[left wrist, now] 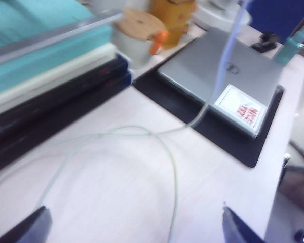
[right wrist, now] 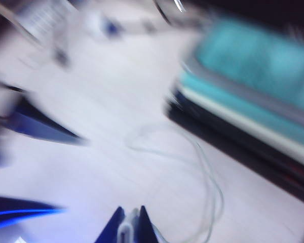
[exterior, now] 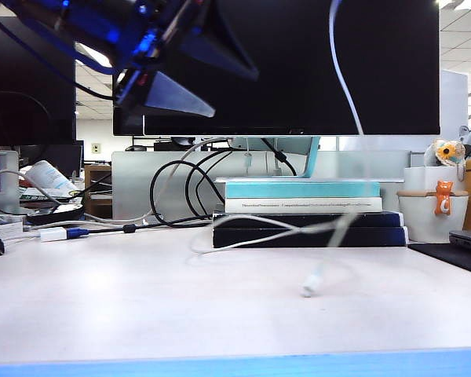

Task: Unfold the white charging cable into a straight cable.

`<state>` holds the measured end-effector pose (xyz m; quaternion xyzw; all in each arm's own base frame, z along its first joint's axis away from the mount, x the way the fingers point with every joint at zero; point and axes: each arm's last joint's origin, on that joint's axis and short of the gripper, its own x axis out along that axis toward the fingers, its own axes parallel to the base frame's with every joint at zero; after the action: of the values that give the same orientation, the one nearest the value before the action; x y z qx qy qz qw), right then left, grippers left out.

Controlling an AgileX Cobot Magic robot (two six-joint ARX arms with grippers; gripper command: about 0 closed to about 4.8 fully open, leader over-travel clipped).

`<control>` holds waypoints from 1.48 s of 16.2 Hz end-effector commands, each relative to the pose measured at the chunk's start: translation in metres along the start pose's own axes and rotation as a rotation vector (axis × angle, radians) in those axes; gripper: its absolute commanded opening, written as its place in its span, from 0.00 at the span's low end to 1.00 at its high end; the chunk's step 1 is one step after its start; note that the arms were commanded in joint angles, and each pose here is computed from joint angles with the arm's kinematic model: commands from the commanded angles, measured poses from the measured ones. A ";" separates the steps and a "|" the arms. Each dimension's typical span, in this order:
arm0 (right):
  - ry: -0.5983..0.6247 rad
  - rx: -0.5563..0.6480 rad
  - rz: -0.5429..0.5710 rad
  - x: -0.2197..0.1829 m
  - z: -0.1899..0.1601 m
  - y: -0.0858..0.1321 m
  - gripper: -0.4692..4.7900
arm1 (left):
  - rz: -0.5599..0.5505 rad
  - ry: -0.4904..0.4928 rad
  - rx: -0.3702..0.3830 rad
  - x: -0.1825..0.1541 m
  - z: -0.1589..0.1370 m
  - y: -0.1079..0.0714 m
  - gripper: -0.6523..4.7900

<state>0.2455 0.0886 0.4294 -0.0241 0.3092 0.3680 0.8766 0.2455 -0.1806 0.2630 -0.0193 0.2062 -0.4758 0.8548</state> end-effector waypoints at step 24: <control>-0.243 -0.056 0.258 -0.109 -0.020 0.065 0.07 | 0.869 -0.331 0.179 0.009 0.025 -0.013 0.55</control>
<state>0.1343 0.0630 0.4855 0.0458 0.1945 0.5093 0.8371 0.2482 -0.2002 0.2853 0.0591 0.0105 -0.0973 0.9934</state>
